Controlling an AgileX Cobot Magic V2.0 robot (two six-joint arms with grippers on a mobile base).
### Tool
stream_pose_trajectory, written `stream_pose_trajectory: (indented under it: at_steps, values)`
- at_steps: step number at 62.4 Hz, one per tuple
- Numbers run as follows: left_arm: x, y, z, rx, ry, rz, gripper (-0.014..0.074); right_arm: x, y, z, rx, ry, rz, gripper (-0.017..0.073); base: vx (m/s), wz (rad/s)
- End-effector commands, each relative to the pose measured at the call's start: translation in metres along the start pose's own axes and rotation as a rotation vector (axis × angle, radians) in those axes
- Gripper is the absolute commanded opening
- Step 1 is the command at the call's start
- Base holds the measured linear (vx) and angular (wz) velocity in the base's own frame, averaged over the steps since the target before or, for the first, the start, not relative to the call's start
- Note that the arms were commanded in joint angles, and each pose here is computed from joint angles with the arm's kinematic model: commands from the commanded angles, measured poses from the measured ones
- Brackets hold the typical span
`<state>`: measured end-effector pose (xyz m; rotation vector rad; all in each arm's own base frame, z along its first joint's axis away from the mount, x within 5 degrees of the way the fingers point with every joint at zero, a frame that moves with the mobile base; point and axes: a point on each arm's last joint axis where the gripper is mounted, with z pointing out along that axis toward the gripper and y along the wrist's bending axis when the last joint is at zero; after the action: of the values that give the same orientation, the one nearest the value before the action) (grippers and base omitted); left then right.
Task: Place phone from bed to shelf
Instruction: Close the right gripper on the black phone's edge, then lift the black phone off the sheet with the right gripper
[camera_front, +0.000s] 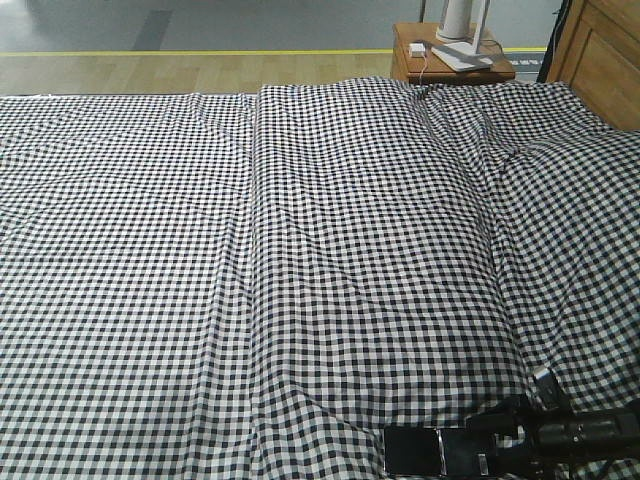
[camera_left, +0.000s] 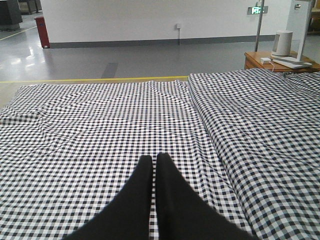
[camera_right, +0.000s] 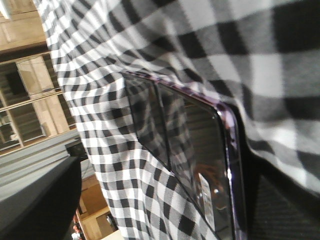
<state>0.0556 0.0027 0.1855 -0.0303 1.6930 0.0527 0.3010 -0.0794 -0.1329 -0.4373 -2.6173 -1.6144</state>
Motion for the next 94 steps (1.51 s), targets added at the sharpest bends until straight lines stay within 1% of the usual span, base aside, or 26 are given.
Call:
stream_pose_trajectory:
  at_steps: [1,6,18,29,37,40,46,51,58,66,74,80,87,94]
  values:
    - [-0.004,0.0,0.0,-0.004,-0.071,-0.009,0.0001,-0.007,0.023,-0.009,-0.108,-0.007,-0.061,0.0594,0.0,0.0]
    - [-0.004,0.0,0.0,-0.004,-0.071,-0.009,0.0001,-0.007,0.026,-0.004,-0.111,0.006,-0.067,0.0594,0.0,0.0]
    - [-0.004,0.0,0.0,-0.004,-0.071,-0.009,0.0001,-0.007,0.036,0.017,-0.088,0.068,-0.112,0.0594,0.0,0.0]
    - [-0.004,0.0,0.0,-0.004,-0.071,-0.009,0.0001,-0.007,0.04,0.023,-0.086,0.083,-0.119,0.0594,0.0,0.0]
    - [-0.004,0.0,0.0,-0.004,-0.071,-0.009,0.0001,-0.007,0.039,0.023,-0.086,0.075,-0.116,0.0566,0.0,0.0]
    - [-0.004,0.0,0.0,-0.004,-0.071,-0.009,0.0001,-0.008,0.039,0.022,-0.086,0.07,-0.114,0.0541,0.0,0.0]
    - [-0.004,0.0,0.0,-0.004,-0.071,-0.009,0.0001,-0.009,0.039,0.022,-0.09,0.052,-0.107,0.0461,0.0,0.0]
    - [-0.004,0.0,0.0,-0.004,-0.071,-0.009,0.0001,-0.011,0.04,0.022,-0.091,0.029,-0.098,0.0369,0.0,0.0]
    - [-0.004,0.0,0.0,-0.004,-0.071,-0.009,0.0001,-0.014,0.04,0.022,-0.096,0.001,-0.086,0.0184,0.0,0.0]
    - [-0.004,0.0,0.0,-0.004,-0.071,-0.009,0.0001,-0.014,0.04,0.022,-0.096,-0.001,-0.085,-0.0017,0.0,0.0]
    - [-0.004,0.0,0.0,-0.004,-0.071,-0.009,0.0001,-0.014,0.041,0.022,-0.105,0.001,-0.092,-0.0011,0.0,0.0]
    - [-0.004,0.0,0.0,-0.004,-0.071,-0.009,0.0001,-0.012,0.045,0.021,-0.156,0.014,-0.129,-0.0009,0.0,0.0]
    - [-0.004,0.0,0.0,-0.004,-0.071,-0.009,0.0001,-0.013,0.048,0.02,-0.151,0.019,-0.141,-0.0009,0.0,0.0]
    - [-0.004,0.0,0.0,-0.004,-0.071,-0.009,0.0001,-0.015,0.053,0.016,-0.146,0.018,-0.142,-0.0009,0.0,0.0]
